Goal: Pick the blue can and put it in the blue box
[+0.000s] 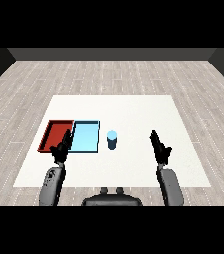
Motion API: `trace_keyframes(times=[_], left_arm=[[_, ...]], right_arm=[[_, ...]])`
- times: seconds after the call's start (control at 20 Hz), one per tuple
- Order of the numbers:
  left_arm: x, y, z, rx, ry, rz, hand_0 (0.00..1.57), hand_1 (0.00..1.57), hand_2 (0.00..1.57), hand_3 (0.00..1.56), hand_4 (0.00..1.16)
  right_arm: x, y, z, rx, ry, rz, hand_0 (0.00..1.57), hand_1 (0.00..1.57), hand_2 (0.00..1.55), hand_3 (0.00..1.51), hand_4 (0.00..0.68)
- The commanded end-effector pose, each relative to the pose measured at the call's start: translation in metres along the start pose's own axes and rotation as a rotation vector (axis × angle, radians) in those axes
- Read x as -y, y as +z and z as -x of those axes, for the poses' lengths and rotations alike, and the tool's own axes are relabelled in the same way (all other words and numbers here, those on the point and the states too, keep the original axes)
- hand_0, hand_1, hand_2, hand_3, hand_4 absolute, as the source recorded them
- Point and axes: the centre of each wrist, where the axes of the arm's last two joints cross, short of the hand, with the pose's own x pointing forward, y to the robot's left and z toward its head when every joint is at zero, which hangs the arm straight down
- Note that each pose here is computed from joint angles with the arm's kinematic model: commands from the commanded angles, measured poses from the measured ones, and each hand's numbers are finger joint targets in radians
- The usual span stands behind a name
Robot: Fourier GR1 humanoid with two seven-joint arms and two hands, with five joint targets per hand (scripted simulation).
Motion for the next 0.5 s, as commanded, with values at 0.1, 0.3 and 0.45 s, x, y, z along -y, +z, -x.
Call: trace_keyframes(times=[0.1, 0.3, 0.45], left_arm=[[-0.003, -0.0017, -0.007, 0.037, -0.032, -0.002, 0.00, 0.00, 0.00, 0.00, 0.00], [0.014, -0.0137, -0.049, 0.386, 0.080, 0.034, 0.00, 0.00, 0.00, 0.00, 0.00], [0.000, -0.0119, -0.037, 0.435, 0.089, 0.048, 0.00, 0.00, 0.00, 0.00, 0.00]], right_arm=[[-0.037, -0.025, -0.010, 0.026, 0.019, 0.001, 0.00, 0.00, 0.00, 0.00, 0.000], [-0.059, -0.041, -0.038, 0.241, -0.146, -0.087, 0.00, 0.00, 0.00, 0.00, 0.000], [-0.062, -0.037, -0.030, 0.271, -0.172, -0.103, 0.00, 0.00, 0.00, 0.00, 0.000]])
